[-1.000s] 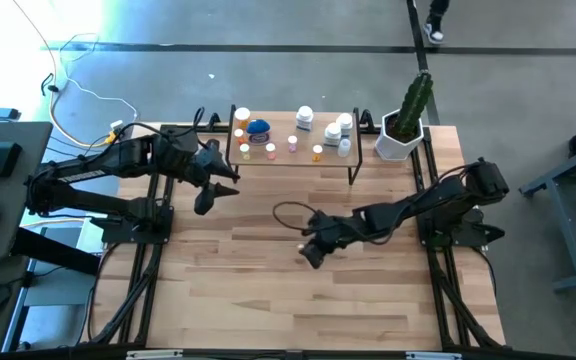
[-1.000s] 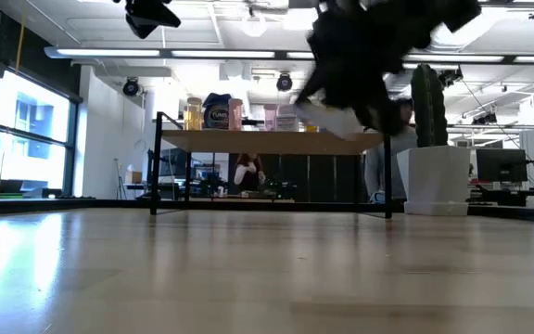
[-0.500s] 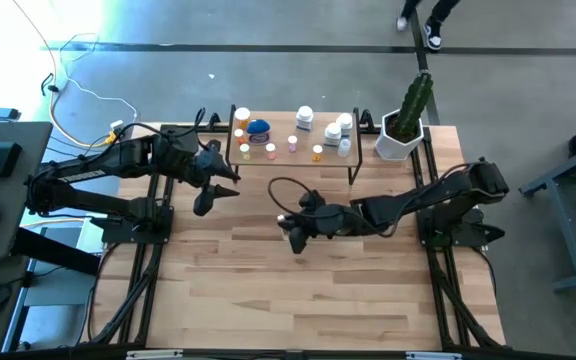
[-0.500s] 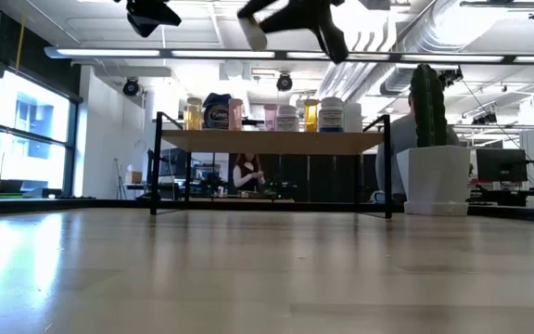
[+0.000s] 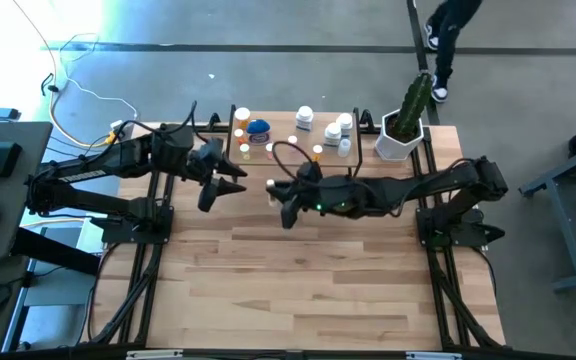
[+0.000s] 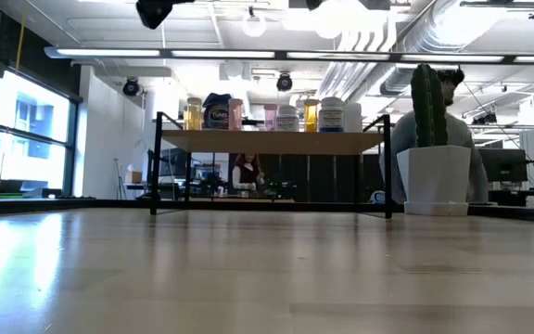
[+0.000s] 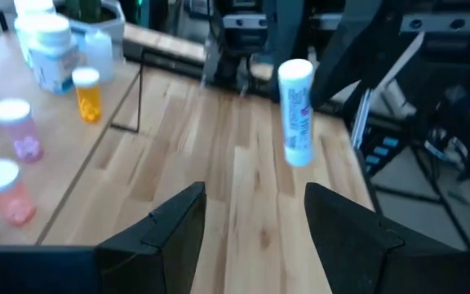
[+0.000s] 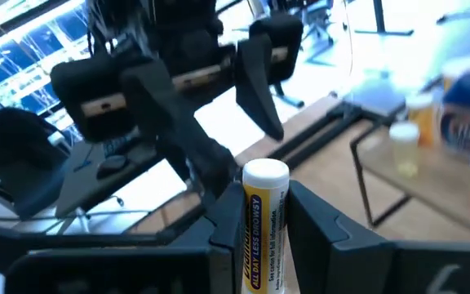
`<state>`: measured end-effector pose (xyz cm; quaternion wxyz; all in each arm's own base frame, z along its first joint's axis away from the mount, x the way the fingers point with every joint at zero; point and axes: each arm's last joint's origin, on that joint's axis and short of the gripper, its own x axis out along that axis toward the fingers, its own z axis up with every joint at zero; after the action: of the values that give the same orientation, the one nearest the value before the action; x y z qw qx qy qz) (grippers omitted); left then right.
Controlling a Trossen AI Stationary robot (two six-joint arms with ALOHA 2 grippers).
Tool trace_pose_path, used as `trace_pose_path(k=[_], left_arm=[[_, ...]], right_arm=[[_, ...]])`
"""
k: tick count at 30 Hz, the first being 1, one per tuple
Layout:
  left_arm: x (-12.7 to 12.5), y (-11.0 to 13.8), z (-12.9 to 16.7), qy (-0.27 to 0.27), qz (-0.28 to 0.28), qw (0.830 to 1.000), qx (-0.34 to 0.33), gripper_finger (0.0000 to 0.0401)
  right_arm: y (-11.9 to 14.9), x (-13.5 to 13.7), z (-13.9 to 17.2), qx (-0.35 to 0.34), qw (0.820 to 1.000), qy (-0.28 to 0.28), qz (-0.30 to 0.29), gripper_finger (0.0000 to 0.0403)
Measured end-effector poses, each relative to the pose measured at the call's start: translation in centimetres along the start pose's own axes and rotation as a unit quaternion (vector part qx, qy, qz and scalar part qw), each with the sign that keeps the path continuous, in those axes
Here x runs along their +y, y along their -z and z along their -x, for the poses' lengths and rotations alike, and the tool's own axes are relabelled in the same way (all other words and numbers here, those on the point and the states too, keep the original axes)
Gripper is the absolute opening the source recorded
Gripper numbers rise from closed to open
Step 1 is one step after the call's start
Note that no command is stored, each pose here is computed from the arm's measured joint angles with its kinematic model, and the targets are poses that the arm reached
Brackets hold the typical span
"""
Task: Pick and place medicine bottles onto shelf by color
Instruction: Put the white yellow pill bottle on the shelf
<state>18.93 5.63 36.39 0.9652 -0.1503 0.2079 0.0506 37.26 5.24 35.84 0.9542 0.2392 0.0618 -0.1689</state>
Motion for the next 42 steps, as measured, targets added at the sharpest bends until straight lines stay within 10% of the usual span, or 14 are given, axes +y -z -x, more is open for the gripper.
trace_pose_path(k=[21,42], left_arm=[[-0.7,-3.6,0.0,0.053,0.055,0.981,-0.178,0.02],[-1.1,-3.9,-4.6,0.083,0.055,0.98,-0.173,0.02]], right_arm=[[-6.4,1.8,1.2,-0.081,0.996,-0.031,0.03,0.0052],[-6.4,1.8,1.1,-0.083,0.996,-0.031,0.014,0.0052]])
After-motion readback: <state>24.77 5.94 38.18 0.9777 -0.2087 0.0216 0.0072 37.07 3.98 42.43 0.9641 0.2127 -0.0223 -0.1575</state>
